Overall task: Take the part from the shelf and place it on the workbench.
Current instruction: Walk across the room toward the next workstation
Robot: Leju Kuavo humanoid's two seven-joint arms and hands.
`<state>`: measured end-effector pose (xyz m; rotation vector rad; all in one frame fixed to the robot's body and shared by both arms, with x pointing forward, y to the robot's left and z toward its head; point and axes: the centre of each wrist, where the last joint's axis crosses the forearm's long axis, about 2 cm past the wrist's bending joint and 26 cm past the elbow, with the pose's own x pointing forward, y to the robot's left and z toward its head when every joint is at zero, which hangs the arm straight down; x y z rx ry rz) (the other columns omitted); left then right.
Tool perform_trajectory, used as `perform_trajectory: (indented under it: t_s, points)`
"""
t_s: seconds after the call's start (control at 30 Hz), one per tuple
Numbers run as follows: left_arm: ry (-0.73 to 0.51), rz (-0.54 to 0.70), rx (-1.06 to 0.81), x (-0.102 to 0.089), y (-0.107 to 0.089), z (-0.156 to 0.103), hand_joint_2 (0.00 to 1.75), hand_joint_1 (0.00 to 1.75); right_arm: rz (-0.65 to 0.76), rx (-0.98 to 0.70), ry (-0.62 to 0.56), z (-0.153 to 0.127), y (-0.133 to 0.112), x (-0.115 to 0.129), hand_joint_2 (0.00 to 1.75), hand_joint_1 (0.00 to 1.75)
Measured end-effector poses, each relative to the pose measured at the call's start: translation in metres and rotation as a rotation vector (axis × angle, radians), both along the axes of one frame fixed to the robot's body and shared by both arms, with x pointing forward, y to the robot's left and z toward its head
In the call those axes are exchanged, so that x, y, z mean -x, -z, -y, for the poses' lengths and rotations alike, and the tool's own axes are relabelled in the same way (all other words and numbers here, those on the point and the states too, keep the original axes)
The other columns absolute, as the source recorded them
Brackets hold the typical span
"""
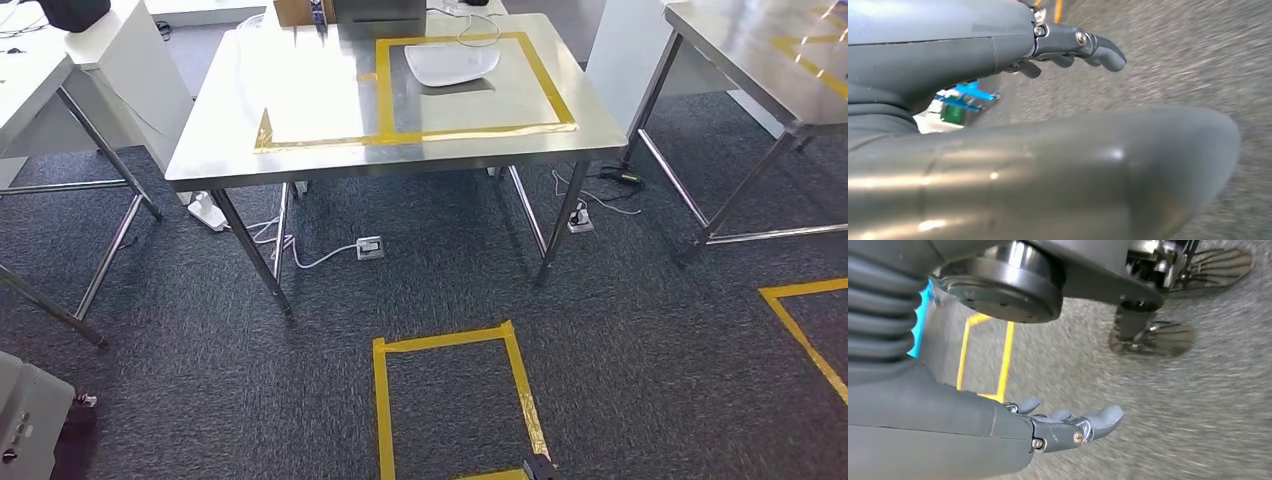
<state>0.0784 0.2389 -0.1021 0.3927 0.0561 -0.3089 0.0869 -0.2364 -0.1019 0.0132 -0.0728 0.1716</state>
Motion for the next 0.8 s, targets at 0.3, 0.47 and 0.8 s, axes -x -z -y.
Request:
perform_trajectory:
  t_s: [0.3,0.47,0.8]
  points:
    - [0.013,-0.007,-0.004,0.004,0.001,0.000,0.00,0.00,-0.083,0.048,0.020,0.004,0.004,0.023,1.75,0.00]
    - [0.057,0.002,-0.006,0.003,0.000,0.004,0.00,0.00,-0.065,0.070,0.085,0.006,0.005,0.028,1.75,0.00]
    - [0.075,0.019,0.025,-0.004,-0.004,0.023,0.87,0.00,-0.020,0.016,0.032,0.006,0.006,0.031,1.75,0.00]
